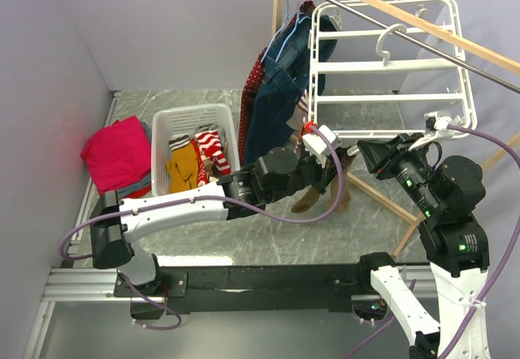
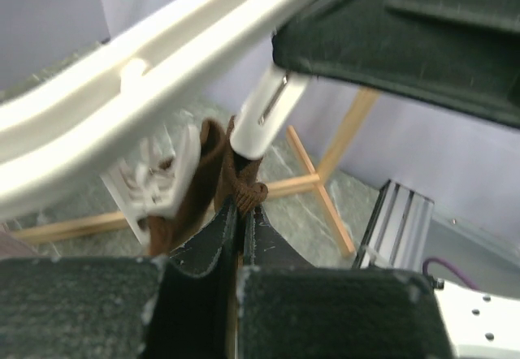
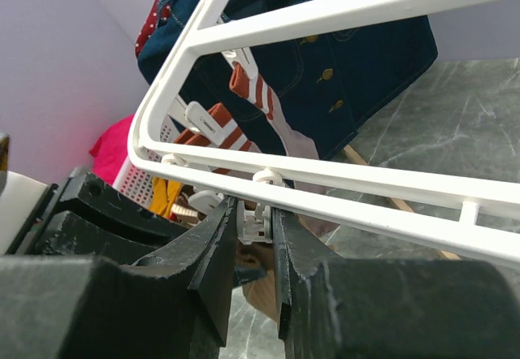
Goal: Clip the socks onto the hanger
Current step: Clamp the sock onto the hanger.
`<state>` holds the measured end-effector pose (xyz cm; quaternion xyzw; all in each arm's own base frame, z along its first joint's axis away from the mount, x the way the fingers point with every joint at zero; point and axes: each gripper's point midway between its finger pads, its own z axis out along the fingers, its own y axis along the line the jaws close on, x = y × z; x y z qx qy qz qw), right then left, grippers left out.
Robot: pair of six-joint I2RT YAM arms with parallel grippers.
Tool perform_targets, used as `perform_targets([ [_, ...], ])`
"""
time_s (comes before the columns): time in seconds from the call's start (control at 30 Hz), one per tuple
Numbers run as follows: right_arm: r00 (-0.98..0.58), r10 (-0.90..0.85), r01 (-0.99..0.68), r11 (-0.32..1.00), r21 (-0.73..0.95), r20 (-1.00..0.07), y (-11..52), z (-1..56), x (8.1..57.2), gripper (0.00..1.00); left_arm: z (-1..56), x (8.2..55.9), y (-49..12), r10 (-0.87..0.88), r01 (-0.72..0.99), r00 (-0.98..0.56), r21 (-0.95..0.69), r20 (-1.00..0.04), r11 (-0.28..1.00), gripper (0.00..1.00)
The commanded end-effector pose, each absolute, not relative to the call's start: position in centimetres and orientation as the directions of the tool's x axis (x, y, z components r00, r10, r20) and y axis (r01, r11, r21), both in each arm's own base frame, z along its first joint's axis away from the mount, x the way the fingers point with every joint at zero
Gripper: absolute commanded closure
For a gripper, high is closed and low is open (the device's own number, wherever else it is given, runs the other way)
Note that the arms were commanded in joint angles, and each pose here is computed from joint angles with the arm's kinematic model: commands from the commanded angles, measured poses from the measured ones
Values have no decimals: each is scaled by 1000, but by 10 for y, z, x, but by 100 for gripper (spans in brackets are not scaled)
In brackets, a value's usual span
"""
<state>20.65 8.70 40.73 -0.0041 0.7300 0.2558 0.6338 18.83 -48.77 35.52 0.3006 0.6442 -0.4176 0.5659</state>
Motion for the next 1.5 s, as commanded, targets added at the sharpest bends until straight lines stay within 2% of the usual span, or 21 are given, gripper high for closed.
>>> perform_targets([
  [0.0,-181,330,-332,866,374,-926,87,415,203,100,404,196,-488,-202,853,-100,-188,-974,486,99],
  [1.0,-154,389,-223,882,415,-908,70,416,211,100,398,189,-483,-200,849,-85,-176,-976,499,99],
  [1.47,-136,404,-211,880,424,-905,67,421,209,100,382,193,-487,-134,815,-45,-113,-990,568,99],
])
